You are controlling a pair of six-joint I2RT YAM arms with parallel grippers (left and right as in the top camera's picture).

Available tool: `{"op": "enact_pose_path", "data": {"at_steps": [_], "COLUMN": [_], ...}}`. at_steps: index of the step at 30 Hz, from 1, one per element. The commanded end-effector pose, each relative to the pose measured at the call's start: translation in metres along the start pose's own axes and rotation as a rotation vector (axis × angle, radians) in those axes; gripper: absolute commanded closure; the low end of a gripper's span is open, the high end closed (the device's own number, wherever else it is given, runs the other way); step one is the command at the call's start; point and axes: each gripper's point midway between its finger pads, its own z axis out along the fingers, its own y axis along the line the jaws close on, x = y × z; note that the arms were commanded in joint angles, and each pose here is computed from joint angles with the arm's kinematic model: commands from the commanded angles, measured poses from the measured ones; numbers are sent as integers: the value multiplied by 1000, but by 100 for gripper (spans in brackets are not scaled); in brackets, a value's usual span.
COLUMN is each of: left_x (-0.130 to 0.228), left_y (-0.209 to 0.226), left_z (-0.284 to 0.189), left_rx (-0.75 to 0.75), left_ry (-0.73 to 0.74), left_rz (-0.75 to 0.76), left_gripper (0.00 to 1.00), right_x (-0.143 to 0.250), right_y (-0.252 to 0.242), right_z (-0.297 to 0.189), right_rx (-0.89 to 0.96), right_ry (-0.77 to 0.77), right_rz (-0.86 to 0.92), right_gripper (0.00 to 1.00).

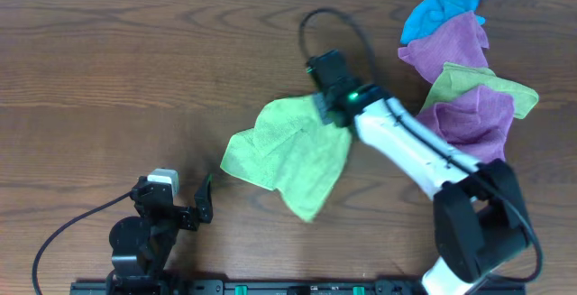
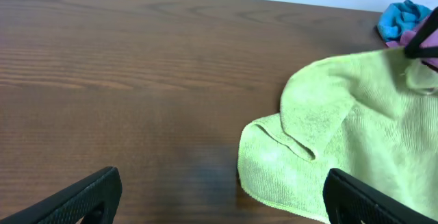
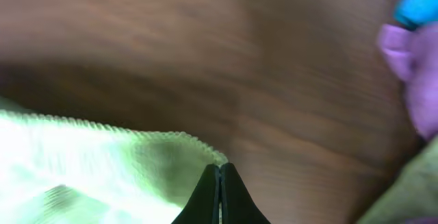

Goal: Fold the cloth

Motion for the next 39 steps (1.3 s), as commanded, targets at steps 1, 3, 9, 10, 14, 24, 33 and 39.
{"op": "enact_pose_path", "data": {"at_steps": [1,3,9,10,14,24,33,39], "left_x": [9,9,9,9,9,9,8,13], "left_y": [1,1,1,1,1,1,-12,-75], "left_z": [3,3,3,3,3,3,2,-15], "left_rx": [0,0,0,0,0,0,77,438], "left_ry": [19,19,19,19,19,19,21,145], "left_rz": [-10,-10,-10,-10,-10,-10,-44,-418], "left_gripper": [5,5,5,5,5,5,5,5], "right_x": [-5,0,14,16,17,6,72,109], "right_y": [-45,-62,-53,-48,-25,-10,10,21], "right_z": [9,15,16,15,-4,-142,-245,-284], "right_rx": [70,55,-42,-62,-156,-256,-379,-469], "right_ry": [3,26,97,108,119,-65,-61,-55], "right_rz": [147,254,267,260,236,199,161,120], "right_gripper": [99,47,1,1,1,2,1,1]}}
